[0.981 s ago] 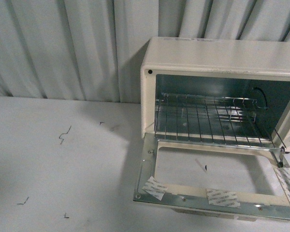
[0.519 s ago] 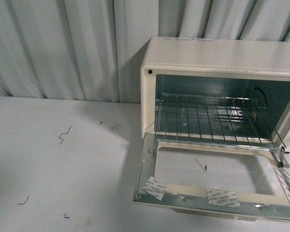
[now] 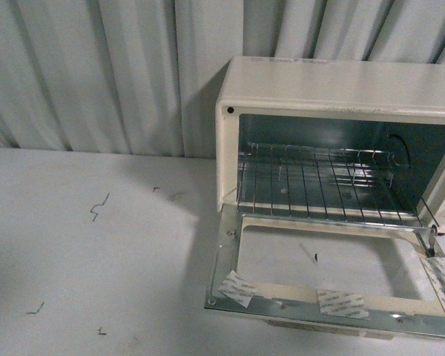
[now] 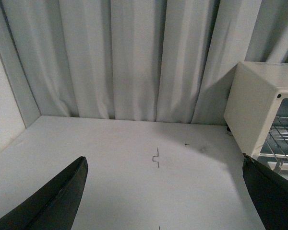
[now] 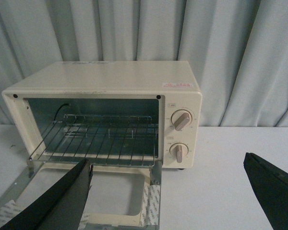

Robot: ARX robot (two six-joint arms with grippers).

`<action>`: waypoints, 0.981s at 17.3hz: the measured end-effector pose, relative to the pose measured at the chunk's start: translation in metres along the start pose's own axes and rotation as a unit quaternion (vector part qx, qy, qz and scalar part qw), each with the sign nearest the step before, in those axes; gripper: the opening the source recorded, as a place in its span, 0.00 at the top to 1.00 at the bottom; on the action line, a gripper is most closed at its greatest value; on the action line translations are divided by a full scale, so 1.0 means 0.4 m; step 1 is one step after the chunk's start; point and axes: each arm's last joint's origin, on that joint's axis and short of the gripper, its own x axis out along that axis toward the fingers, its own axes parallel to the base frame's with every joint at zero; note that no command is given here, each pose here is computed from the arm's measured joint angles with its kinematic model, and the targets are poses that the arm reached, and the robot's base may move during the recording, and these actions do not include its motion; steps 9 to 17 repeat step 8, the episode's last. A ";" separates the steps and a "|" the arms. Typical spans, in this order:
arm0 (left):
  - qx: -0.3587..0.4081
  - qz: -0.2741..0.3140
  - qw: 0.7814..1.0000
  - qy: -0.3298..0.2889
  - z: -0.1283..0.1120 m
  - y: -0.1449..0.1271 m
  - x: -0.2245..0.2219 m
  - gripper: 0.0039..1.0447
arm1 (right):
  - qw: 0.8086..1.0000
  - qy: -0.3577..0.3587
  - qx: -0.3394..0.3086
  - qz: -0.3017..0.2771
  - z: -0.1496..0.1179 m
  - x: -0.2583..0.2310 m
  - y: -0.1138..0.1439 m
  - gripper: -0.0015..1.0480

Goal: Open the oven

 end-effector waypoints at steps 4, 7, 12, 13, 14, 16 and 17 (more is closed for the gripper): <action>0.000 0.000 1.000 0.000 0.000 0.000 0.000 0.06 | 1.000 0.000 0.000 0.000 0.000 0.000 0.000 0.06; 0.000 0.000 1.000 0.000 0.000 0.000 0.000 0.06 | 1.000 0.000 0.000 0.000 0.000 0.000 0.000 0.06; 0.000 0.000 1.000 0.000 0.000 0.000 0.000 0.06 | 1.000 0.000 0.000 0.000 0.000 0.000 0.000 0.06; 0.000 0.000 1.000 0.000 0.000 0.000 0.000 0.06 | 1.000 0.000 0.000 0.000 0.000 0.000 0.000 0.06; 0.000 0.000 1.000 0.000 0.000 0.000 0.000 0.06 | 1.000 0.000 0.000 0.000 0.000 0.000 0.000 0.06; 0.000 0.000 1.000 0.000 0.000 0.000 0.000 0.06 | 1.000 0.000 0.000 0.000 0.000 0.000 0.000 0.06; 0.000 0.000 1.000 0.000 0.000 0.000 0.000 0.06 | 1.000 0.000 0.000 0.000 0.000 0.000 0.000 0.06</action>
